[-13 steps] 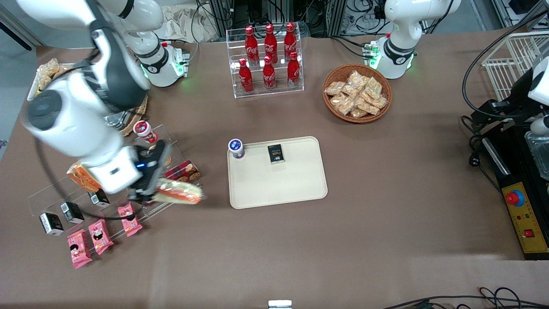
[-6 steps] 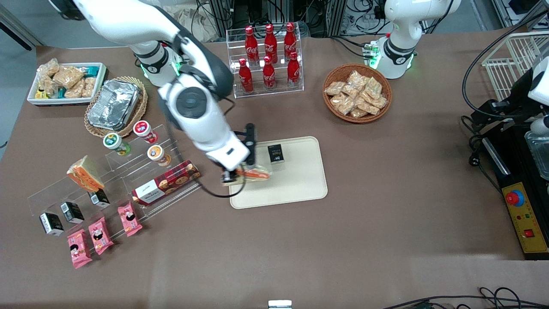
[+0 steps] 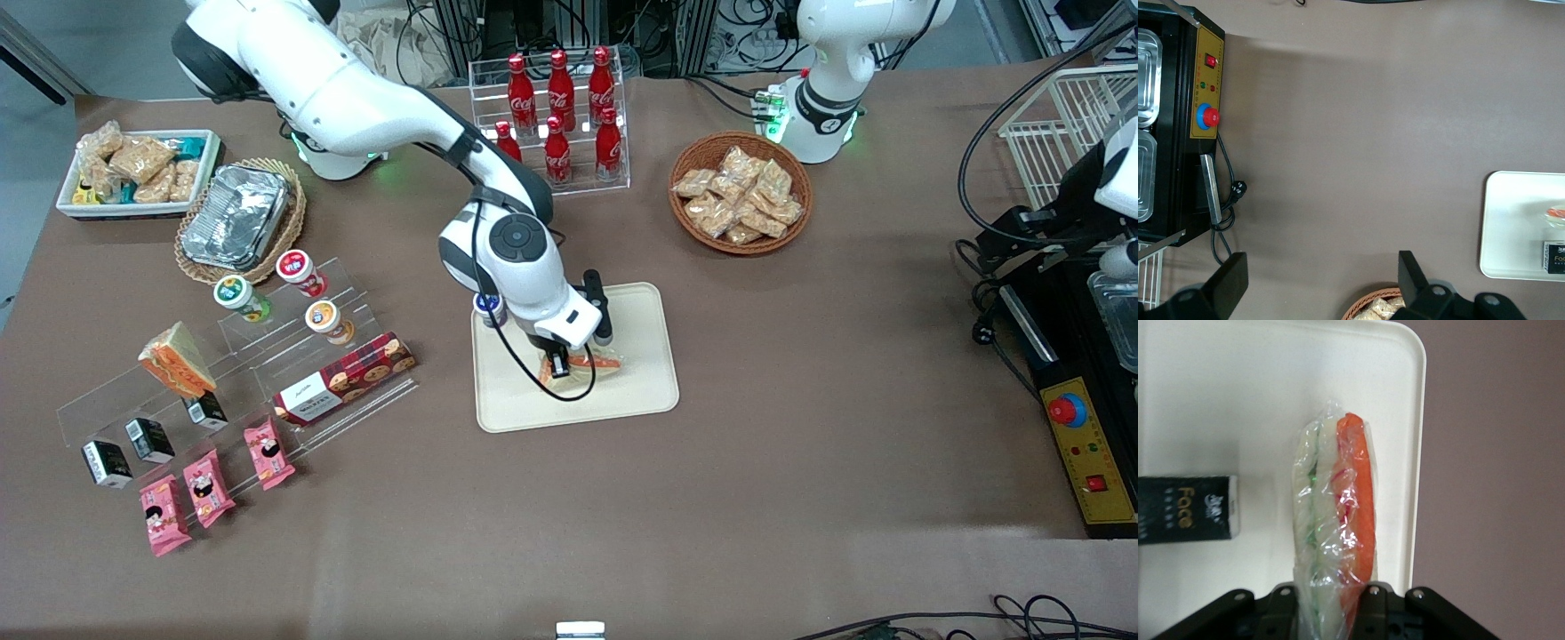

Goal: Place sandwich on tray
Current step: 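Carry the sandwich over the cream tray and lower it onto it, then open the right gripper to release the sandwich and lift away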

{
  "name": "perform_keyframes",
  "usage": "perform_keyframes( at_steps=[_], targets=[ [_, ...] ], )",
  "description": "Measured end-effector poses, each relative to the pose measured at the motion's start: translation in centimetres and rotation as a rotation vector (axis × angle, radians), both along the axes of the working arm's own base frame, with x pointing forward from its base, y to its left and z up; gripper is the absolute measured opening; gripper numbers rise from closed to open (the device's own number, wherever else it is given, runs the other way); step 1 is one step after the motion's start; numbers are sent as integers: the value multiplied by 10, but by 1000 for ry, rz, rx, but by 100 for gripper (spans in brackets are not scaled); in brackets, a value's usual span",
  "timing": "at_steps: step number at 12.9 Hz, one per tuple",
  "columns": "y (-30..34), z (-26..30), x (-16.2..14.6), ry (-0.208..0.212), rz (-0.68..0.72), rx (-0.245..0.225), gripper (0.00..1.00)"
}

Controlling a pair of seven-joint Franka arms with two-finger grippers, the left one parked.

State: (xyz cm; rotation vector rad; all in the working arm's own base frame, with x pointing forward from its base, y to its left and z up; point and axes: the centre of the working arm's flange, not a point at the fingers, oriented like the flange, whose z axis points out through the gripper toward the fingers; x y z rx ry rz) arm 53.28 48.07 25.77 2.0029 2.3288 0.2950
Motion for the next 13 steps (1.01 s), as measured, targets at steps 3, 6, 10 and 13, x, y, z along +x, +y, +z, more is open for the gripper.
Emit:
perform_keyframes(
  at_steps=[3, 6, 10, 13],
  targets=[
    [-9, -31, 10, -15, -9, 13, 19],
    [-16, -41, 17, -23, -21, 14, 19],
    [-16, -39, 19, -25, -37, 18, 39],
    [-20, -39, 23, -28, -54, 17, 70]
  ],
)
